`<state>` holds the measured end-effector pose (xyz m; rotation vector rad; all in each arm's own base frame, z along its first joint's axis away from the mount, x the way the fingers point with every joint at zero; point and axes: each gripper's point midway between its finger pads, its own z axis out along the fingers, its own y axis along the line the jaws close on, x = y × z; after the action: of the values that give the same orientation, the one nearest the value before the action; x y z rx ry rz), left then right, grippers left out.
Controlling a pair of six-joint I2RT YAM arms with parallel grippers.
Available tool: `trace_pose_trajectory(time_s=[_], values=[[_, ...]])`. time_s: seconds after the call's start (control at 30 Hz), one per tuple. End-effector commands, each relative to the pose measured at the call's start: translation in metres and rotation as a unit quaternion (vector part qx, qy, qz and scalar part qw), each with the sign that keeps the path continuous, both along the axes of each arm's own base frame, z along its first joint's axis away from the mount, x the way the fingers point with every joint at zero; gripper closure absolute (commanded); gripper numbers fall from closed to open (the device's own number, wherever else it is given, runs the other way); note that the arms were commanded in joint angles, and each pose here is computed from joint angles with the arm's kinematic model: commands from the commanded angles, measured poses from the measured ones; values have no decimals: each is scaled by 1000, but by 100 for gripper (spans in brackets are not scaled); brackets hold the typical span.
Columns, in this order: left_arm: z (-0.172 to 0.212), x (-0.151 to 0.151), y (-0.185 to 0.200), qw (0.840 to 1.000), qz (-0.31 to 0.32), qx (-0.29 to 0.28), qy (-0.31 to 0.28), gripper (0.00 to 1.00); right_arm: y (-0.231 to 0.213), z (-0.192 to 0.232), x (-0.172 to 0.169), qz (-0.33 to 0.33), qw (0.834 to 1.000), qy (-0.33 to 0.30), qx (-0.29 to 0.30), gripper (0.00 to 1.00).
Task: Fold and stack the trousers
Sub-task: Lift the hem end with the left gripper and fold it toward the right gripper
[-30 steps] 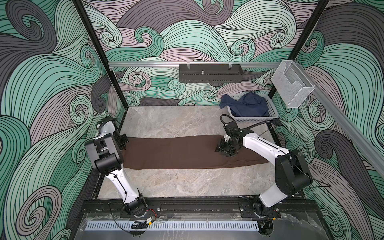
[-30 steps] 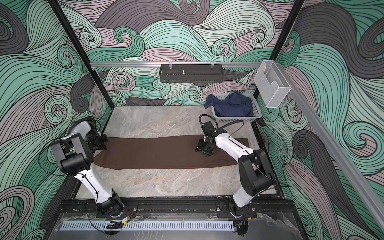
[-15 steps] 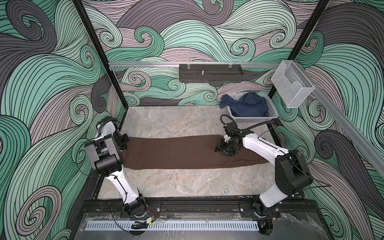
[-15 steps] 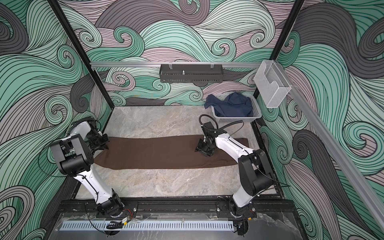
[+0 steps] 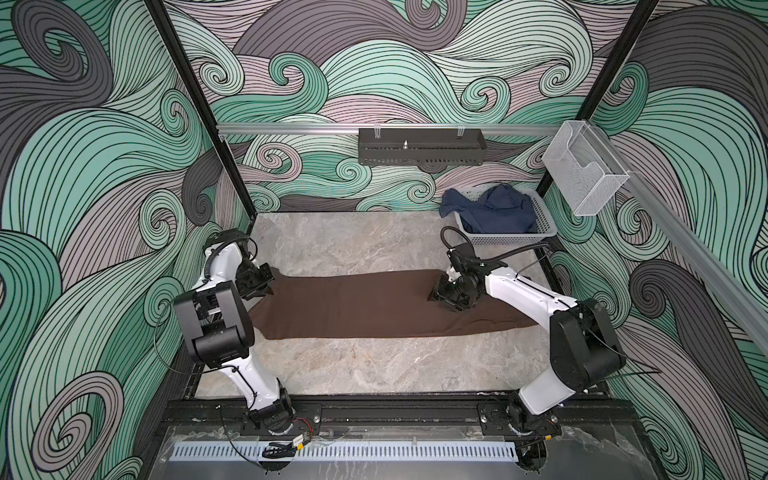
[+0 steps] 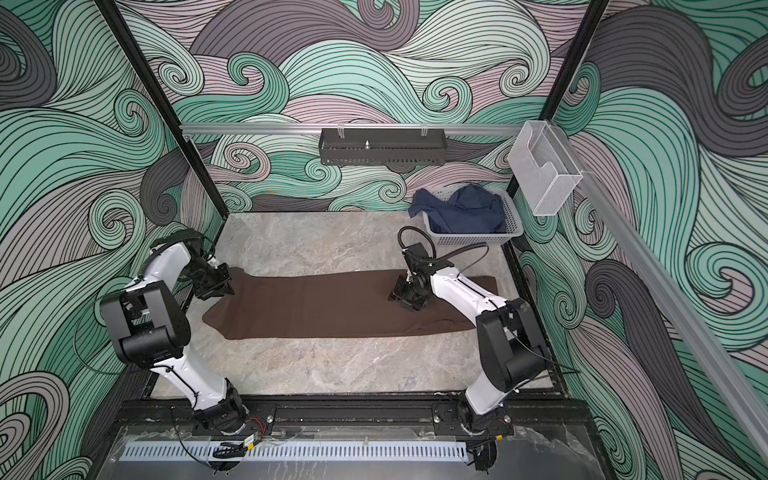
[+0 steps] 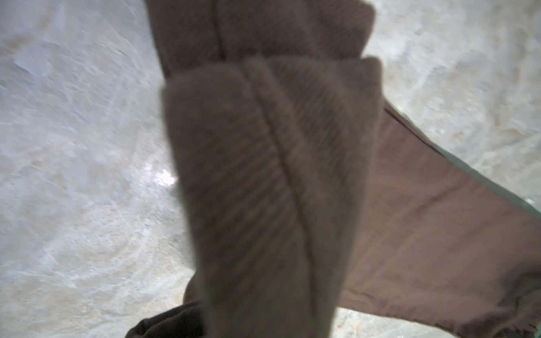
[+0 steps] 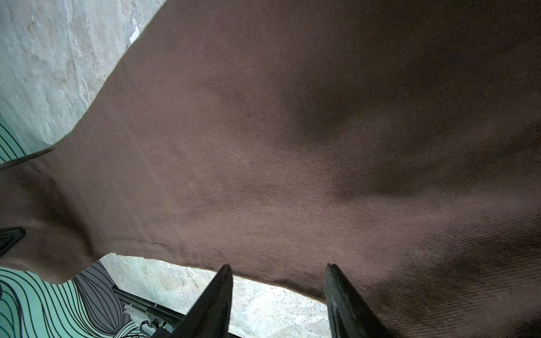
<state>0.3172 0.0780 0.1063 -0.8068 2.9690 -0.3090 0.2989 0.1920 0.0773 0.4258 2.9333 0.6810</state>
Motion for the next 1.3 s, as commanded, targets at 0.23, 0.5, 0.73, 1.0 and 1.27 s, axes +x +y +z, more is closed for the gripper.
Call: trace_pose_trajectory(time_s=[0.23,0.5,0.73,1.0,1.27], values=[[62,-13,-98,995,-4,-79,-58,100,-8,-7,-10,-5,1000,0,-5,48],[62,3,-163,989,17,-118,-91,100,-35,-9,8,-21,999,-37,-8,52],[67,19,-215,986,-2,-130,-101,100,-75,-28,15,-63,998,-12,-19,62],[71,31,-269,985,-22,-134,-103,100,-94,-60,9,-62,995,60,-50,70],[59,36,-318,985,-45,-142,-82,100,-94,-75,5,-62,993,85,-49,70]])
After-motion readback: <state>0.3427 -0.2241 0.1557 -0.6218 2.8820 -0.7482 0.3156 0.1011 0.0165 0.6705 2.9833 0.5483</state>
